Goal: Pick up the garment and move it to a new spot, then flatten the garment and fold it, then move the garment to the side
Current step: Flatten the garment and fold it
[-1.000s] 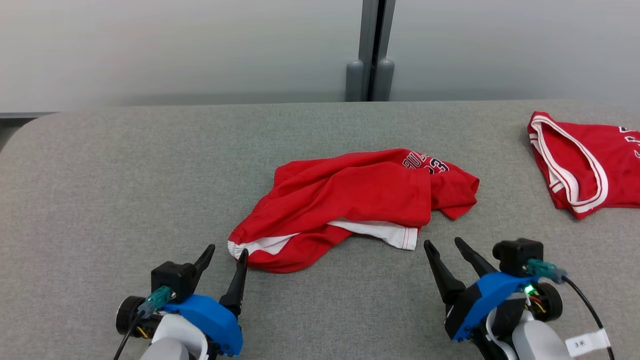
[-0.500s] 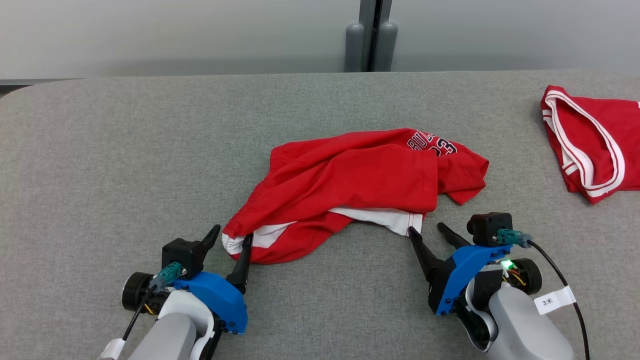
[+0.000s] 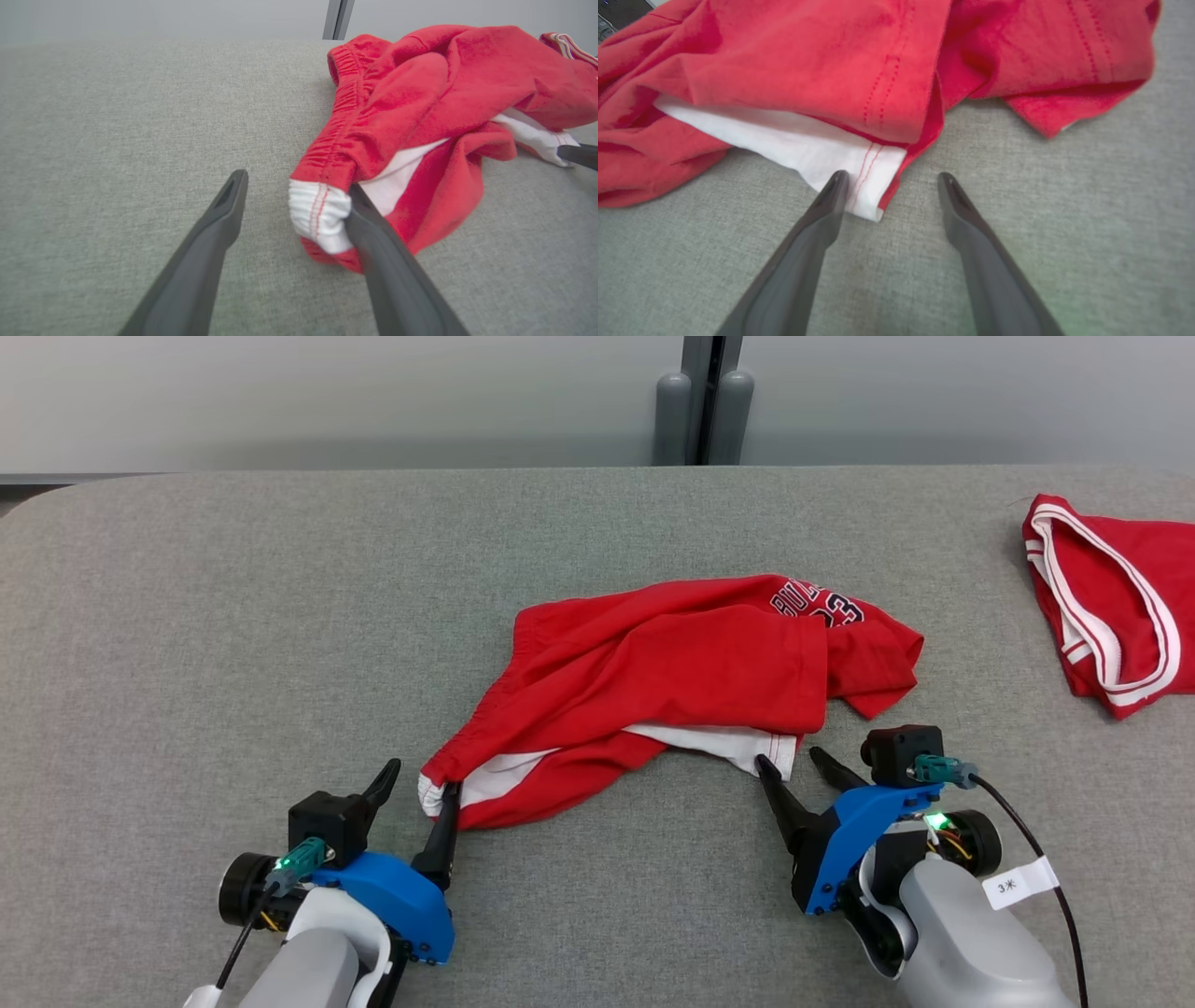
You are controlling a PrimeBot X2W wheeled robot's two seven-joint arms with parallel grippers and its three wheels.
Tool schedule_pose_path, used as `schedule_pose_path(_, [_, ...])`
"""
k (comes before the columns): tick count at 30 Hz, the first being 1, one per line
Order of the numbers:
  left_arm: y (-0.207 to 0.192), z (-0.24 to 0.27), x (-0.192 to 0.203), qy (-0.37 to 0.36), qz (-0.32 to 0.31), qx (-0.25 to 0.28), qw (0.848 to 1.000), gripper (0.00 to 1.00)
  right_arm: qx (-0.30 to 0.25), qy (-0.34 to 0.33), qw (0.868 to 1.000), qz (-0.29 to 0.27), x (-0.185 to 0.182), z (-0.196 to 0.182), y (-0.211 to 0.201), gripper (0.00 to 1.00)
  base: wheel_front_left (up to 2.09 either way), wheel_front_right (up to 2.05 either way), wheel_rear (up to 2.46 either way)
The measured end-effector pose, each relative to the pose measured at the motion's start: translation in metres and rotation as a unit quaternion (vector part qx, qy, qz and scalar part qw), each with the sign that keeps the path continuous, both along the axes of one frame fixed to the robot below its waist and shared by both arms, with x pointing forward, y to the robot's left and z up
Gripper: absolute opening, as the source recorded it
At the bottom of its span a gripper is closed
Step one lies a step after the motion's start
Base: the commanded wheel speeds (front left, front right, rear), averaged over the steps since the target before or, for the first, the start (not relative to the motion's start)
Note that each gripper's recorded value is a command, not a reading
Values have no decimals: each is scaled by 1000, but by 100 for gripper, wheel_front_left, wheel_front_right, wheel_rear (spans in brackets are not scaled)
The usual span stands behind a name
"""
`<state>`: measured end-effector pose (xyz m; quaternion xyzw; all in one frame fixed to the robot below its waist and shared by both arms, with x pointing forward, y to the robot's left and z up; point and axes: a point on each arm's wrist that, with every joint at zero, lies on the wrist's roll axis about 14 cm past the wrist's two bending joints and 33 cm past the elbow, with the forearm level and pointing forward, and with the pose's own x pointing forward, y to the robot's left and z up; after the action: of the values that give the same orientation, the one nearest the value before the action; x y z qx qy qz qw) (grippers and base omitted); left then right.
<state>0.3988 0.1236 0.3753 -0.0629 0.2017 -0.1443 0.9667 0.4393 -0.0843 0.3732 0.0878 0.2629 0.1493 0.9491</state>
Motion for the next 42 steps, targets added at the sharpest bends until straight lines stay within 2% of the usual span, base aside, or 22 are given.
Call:
schedule_pose_path(7, [7,0,1,-1,6,10,1000,100,-3,2,1000,14,2,-3,8,100,0,0,0])
schedule_pose_path(8, [6,-1,0,3,5,10,1000,69,-5,2,1000,18,2,-3,9,100,0,0,0])
schedule_pose_path(9, [5,-2,-1,7,3,9,1000,36,-6,2,1000,20,2,-3,10,84,0,0,0])
schedule_pose_path(10, [3,-3,-1,10,1,9,1000,0,-6,3,1000,25,1,-3,12,25,0,0,0])
schedule_pose_path(11, [2,-4,-2,13,-1,7,1000,0,-8,4,1000,30,0,-3,14,0,0,0,0])
schedule_pose_path(17, [-1,0,-6,14,1,-15,1000,0,10,-7,999,31,0,7,21,0,0,0,0])
schedule_pose_path(24, [-7,46,5,-44,37,-108,993,0,83,-94,992,-19,14,61,15,0,0,0,0])
schedule_pose_path(30, [-24,96,5,-75,48,-227,970,0,101,-154,980,-76,7,101,-24,0,0,0,0])
schedule_pose_path(35, [-39,136,3,-95,33,-296,950,0,90,-220,964,-122,-10,152,-70,0,0,0,0])
schedule_pose_path(42, [-66,183,2,-88,-16,-377,922,0,96,-281,947,-125,-30,218,-90,0,0,0,0])
